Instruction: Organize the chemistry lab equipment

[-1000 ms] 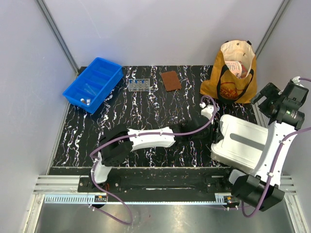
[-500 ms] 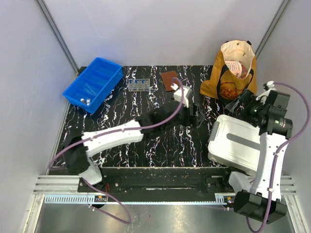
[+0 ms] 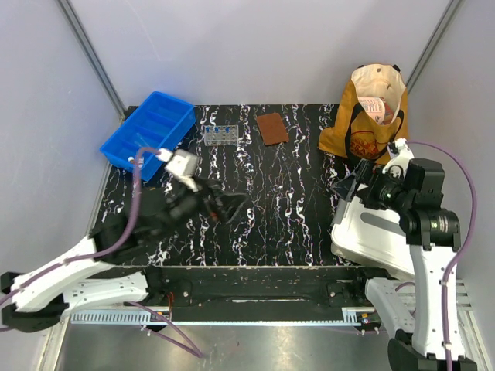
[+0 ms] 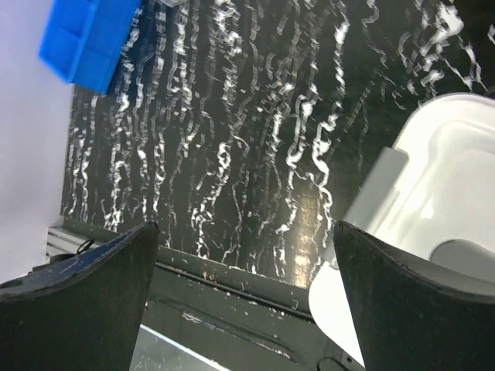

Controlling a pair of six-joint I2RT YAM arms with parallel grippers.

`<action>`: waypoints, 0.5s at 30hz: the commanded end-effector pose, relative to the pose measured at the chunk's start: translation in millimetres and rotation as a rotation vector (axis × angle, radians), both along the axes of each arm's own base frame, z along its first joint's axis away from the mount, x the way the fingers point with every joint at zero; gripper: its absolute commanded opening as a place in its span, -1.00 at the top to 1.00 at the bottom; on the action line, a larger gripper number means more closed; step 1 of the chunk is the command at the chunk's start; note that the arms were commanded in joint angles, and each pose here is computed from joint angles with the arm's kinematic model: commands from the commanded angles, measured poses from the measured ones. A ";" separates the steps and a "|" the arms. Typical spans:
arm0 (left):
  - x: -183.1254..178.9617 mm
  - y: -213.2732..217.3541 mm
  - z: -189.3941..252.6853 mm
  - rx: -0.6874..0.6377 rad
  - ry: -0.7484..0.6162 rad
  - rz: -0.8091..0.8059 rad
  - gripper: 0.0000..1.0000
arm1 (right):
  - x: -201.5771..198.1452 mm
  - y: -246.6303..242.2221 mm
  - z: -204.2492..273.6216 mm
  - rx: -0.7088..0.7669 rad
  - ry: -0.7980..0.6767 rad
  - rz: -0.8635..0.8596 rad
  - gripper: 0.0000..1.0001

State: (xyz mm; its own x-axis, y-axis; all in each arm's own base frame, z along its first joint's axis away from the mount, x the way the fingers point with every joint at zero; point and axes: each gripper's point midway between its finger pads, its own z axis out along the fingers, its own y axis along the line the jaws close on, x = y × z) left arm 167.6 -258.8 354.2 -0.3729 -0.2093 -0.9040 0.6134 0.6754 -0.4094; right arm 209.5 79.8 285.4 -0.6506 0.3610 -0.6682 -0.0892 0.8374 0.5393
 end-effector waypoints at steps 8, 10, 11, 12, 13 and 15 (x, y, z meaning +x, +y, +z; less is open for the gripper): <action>-32.4 112.7 -14.6 -0.039 0.033 0.139 -0.98 | -45.9 31.6 80.3 0.103 -0.367 0.131 -0.99; -33.5 122.6 -9.6 -0.065 0.021 0.158 -0.98 | -51.3 37.6 86.5 0.136 -0.373 0.159 -0.99; -33.3 127.2 -6.1 -0.077 0.010 0.169 -0.98 | -52.6 38.0 88.8 0.145 -0.377 0.156 -0.99; -33.0 130.4 -4.6 -0.079 0.004 0.178 -0.98 | -53.5 37.7 90.9 0.147 -0.387 0.153 -0.99; -32.8 133.0 -1.6 -0.078 -0.005 0.183 -0.98 | -54.8 37.3 92.8 0.145 -0.400 0.151 -0.99; -32.7 136.8 1.8 -0.072 -0.012 0.191 -0.98 | -55.2 35.3 96.2 0.140 -0.414 0.135 -0.99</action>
